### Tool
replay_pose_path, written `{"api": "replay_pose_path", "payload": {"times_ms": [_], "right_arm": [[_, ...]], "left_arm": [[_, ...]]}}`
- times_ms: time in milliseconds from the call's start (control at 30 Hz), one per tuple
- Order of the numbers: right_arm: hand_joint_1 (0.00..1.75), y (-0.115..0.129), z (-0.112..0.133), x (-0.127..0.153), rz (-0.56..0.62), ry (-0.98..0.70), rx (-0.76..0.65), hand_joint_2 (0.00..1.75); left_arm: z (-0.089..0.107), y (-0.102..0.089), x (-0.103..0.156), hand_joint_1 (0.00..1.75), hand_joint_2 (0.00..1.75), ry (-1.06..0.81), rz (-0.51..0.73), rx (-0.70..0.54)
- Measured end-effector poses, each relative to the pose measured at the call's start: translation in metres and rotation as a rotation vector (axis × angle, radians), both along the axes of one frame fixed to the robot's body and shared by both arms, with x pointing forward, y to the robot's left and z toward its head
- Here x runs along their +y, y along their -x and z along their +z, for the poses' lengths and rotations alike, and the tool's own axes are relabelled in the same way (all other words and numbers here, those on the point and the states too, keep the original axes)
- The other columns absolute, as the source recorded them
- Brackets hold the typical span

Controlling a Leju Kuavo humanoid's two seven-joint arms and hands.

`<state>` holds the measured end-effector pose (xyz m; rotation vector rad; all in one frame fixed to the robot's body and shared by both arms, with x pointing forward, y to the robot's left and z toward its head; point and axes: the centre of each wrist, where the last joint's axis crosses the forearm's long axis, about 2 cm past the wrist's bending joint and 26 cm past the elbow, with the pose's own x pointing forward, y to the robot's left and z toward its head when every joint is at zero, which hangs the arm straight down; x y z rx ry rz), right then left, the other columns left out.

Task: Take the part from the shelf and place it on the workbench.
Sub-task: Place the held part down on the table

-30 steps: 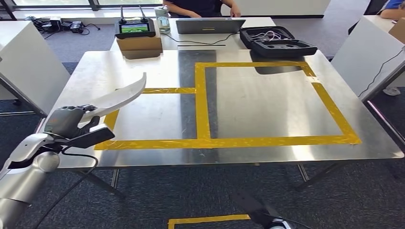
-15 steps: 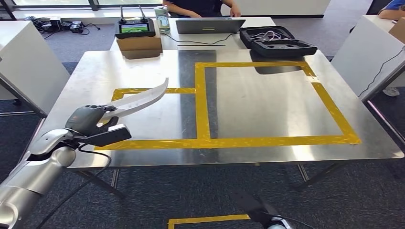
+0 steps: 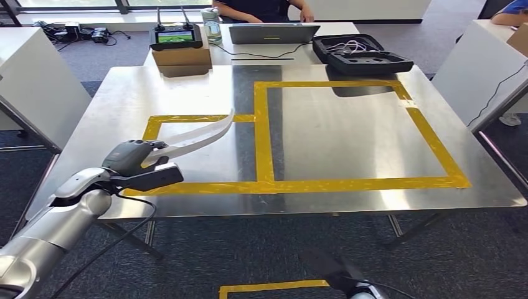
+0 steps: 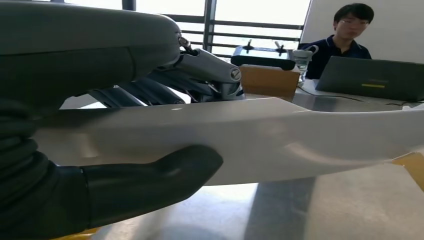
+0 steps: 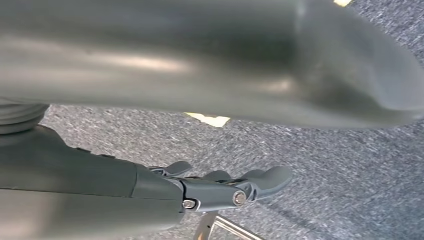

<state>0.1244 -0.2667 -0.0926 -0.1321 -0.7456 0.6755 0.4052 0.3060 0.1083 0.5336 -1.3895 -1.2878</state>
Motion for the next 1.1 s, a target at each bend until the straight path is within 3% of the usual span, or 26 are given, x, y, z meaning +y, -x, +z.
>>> {"api": "replay_pose_path", "payload": {"times_ms": [400, 533, 733, 867, 1100], "right_arm": [[0.0, 0.0, 0.0, -0.009, 0.003, 0.021, 0.002, 0.0], [0.0, 0.0, 0.0, -0.01, 0.003, 0.025, 0.001, 0.0], [0.0, 0.0, 0.0, -0.01, -0.001, 0.03, 0.004, 0.0], [0.0, 0.0, -0.001, -0.011, -0.004, 0.032, 0.005, 0.0], [0.0, 0.001, -0.001, -0.013, -0.004, 0.034, 0.006, 0.0]], "left_arm": [[-0.007, 0.0, -0.004, 1.75, 1.75, 0.029, 0.019, 0.07], [-0.009, 0.001, -0.004, 0.0, 1.75, 0.027, 0.022, 0.078], [-0.01, 0.002, -0.003, 0.0, 1.75, 0.02, 0.039, 0.071], [-0.011, 0.002, -0.003, 0.0, 0.0, 0.026, 0.042, 0.07], [-0.011, 0.002, -0.003, 0.0, 0.0, 0.034, 0.045, 0.062]]}}
